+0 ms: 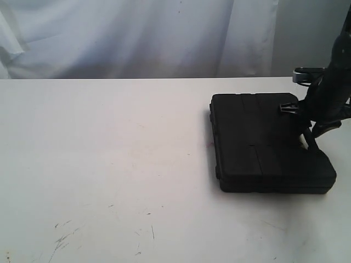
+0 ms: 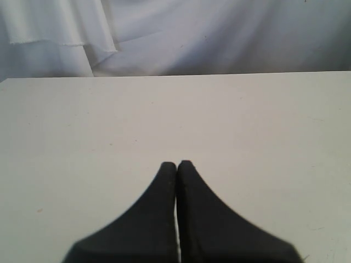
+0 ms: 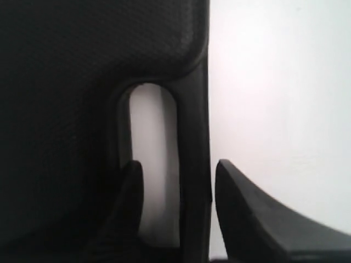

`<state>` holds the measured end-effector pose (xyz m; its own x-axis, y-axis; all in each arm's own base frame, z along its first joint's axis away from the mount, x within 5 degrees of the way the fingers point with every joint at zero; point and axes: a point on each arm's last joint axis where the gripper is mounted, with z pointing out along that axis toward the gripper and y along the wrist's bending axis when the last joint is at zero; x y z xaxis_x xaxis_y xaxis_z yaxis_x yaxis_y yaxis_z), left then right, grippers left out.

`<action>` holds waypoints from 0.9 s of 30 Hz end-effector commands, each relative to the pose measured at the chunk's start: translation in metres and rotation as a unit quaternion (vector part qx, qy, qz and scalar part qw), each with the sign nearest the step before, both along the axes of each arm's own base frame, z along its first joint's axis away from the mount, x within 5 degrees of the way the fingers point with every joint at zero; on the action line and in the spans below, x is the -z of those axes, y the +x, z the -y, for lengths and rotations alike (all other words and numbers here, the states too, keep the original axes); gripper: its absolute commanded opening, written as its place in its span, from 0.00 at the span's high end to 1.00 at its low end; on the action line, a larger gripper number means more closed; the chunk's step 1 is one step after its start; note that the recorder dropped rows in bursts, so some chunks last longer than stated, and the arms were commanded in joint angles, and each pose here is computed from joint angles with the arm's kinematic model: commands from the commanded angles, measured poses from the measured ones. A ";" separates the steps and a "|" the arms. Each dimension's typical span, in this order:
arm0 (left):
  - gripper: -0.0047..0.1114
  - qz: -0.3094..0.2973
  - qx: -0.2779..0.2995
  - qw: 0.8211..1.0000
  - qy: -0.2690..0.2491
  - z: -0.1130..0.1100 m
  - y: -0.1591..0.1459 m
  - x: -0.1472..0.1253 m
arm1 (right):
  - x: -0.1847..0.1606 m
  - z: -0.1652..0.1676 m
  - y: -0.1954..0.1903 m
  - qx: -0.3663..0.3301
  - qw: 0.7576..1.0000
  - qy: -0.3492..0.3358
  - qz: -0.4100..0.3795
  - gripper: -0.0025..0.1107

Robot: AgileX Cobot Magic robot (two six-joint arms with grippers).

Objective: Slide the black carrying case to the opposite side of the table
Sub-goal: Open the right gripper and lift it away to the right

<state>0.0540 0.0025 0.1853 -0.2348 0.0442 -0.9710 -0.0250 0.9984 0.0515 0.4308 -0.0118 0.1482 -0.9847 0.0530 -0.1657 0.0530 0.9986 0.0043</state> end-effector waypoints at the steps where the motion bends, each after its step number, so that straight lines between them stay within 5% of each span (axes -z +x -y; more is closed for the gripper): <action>1: 0.96 0.003 0.000 1.000 -0.003 0.000 0.000 0.001 | -0.029 0.006 -0.004 0.027 0.999 0.006 0.027 0.62; 8: 0.96 0.003 0.000 1.000 -0.003 0.000 0.000 0.001 | -0.093 -0.002 -0.019 0.049 0.993 0.046 0.094 0.66; 14: 0.96 0.003 0.000 1.000 -0.003 0.000 0.000 0.001 | -0.167 -0.029 -0.049 0.002 0.981 0.071 0.182 0.96; 27: 0.96 0.003 0.000 1.000 -0.003 0.000 0.000 0.001 | -0.249 -0.054 -0.165 -0.028 0.903 0.116 0.414 0.98</action>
